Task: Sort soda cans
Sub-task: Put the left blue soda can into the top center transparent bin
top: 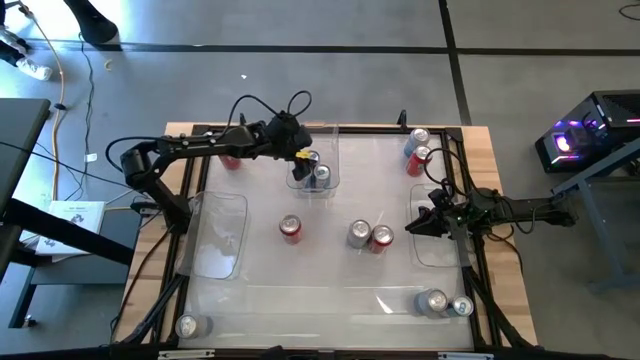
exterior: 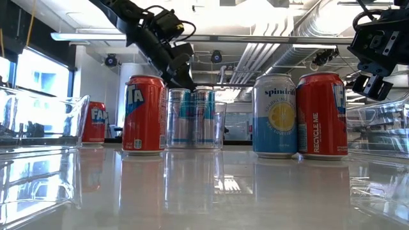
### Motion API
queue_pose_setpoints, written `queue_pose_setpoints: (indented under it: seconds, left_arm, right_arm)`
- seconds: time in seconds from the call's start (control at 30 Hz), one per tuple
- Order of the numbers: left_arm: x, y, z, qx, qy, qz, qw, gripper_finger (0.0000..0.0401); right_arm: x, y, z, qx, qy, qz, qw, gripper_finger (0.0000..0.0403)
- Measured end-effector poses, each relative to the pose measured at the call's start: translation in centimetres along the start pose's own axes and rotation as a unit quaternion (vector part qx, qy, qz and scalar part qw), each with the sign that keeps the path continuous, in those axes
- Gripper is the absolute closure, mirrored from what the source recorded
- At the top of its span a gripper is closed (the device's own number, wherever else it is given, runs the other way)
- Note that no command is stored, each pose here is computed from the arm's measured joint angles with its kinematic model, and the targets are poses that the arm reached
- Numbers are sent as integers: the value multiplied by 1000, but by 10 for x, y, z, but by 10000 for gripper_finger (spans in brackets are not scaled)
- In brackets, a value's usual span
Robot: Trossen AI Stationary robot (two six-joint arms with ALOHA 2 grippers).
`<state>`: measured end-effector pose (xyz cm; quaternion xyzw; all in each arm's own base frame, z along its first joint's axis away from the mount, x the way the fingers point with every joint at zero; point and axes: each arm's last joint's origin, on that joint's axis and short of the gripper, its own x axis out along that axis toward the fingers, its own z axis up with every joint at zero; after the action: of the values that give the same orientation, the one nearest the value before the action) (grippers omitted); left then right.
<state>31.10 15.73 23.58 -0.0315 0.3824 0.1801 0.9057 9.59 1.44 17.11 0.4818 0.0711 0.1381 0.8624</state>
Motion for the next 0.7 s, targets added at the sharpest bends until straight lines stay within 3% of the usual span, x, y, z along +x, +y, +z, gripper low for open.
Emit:
queue_pose_setpoints:
  seconds: [0.27, 0.7]
  left_arm:
    - [-16, 3, 3, 20, -8, 39, 999, 112]
    - [-15, -1, 6, 59, -26, 7, 998, 108]
  right_arm:
    - [0, 0, 0, 0, 0, 0, 1000, 270]
    - [0, 0, 0, 0, 0, 0, 1000, 270]
